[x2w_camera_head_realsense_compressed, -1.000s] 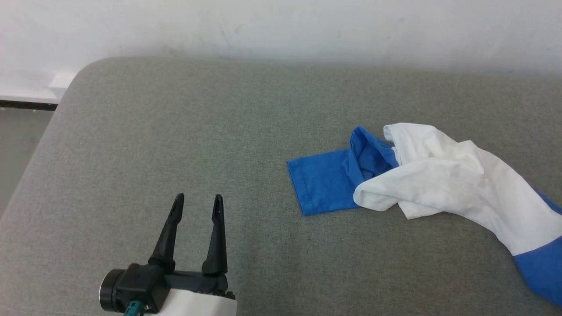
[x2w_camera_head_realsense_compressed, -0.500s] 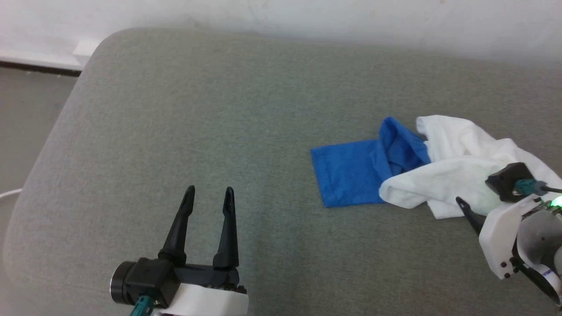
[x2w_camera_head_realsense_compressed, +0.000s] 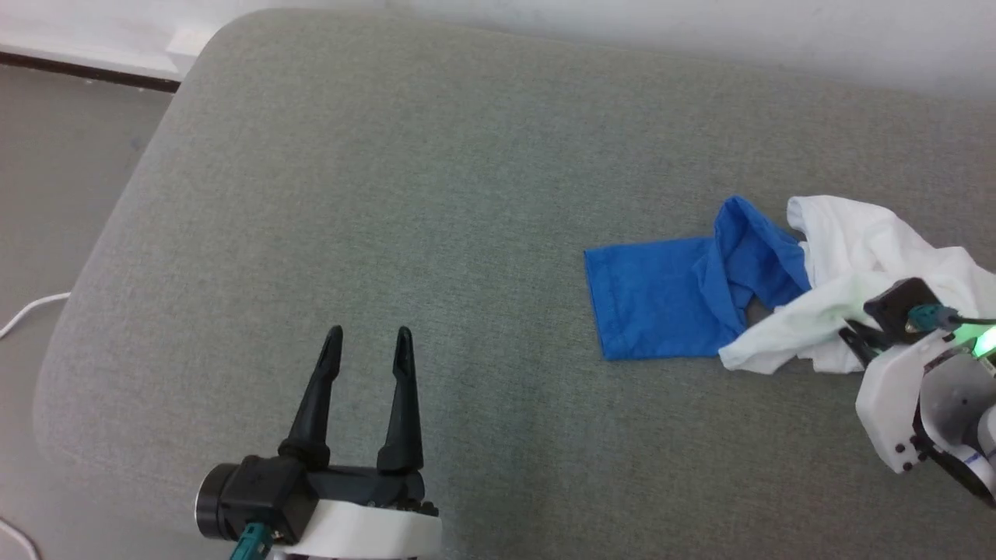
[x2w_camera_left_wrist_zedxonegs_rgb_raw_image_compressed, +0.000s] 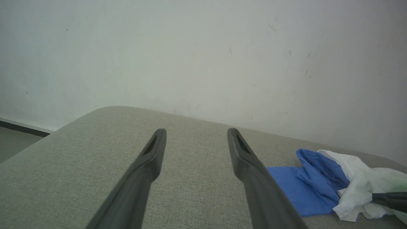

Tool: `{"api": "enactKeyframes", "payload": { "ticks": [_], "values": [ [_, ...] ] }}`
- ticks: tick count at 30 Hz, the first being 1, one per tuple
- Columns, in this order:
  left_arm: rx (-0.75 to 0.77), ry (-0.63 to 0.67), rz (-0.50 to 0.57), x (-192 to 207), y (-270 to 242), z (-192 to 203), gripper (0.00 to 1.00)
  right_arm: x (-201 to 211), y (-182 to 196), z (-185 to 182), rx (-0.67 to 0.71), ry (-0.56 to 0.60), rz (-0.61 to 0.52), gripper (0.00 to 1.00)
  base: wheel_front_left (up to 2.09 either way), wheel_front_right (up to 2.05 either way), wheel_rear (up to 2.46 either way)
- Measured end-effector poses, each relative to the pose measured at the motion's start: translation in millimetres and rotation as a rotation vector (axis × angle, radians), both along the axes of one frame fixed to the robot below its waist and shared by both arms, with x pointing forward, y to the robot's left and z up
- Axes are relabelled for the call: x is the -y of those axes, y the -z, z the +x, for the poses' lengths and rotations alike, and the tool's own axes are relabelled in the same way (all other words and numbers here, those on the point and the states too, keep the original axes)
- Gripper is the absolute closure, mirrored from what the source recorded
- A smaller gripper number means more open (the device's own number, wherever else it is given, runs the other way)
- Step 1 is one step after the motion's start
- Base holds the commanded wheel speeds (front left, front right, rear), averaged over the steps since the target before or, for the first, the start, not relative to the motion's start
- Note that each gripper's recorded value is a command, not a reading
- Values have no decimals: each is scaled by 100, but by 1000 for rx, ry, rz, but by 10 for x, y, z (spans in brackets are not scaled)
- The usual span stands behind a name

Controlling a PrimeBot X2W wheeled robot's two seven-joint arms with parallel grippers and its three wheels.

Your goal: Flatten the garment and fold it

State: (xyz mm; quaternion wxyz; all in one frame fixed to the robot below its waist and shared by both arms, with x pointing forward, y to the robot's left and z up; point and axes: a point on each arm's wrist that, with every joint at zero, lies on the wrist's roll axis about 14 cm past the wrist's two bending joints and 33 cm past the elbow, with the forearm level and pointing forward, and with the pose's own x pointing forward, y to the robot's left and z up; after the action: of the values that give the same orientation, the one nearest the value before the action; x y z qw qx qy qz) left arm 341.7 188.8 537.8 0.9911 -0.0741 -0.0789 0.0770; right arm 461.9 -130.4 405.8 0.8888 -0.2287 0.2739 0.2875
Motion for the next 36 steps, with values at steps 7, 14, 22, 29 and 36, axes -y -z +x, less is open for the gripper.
{"api": "enactKeyframes", "payload": {
  "ticks": [7, 14, 22, 29, 36],
  "values": [
    [31, 25, -7, 51, -78, 41, 0, -285, -584, 19, 91, 27, 268, 100, 0, 0, 0],
    [61, 91, -17, 214, -150, 111, 0, -746, -772, -731, -121, -80, 463, 100, 0, 0, 0],
    [39, 136, -31, 357, -72, 173, 0, -600, -35, -2037, -639, -151, 345, 100, 0, 0, 0],
    [23, 114, -33, 290, -26, 147, 0, -403, 178, -1981, -588, -136, 253, 0, 0, 0, 0],
    [58, 119, -30, 283, -131, 90, 0, -738, -612, -1388, -280, -107, 558, 0, 0, 0, 0]
  ]
}}
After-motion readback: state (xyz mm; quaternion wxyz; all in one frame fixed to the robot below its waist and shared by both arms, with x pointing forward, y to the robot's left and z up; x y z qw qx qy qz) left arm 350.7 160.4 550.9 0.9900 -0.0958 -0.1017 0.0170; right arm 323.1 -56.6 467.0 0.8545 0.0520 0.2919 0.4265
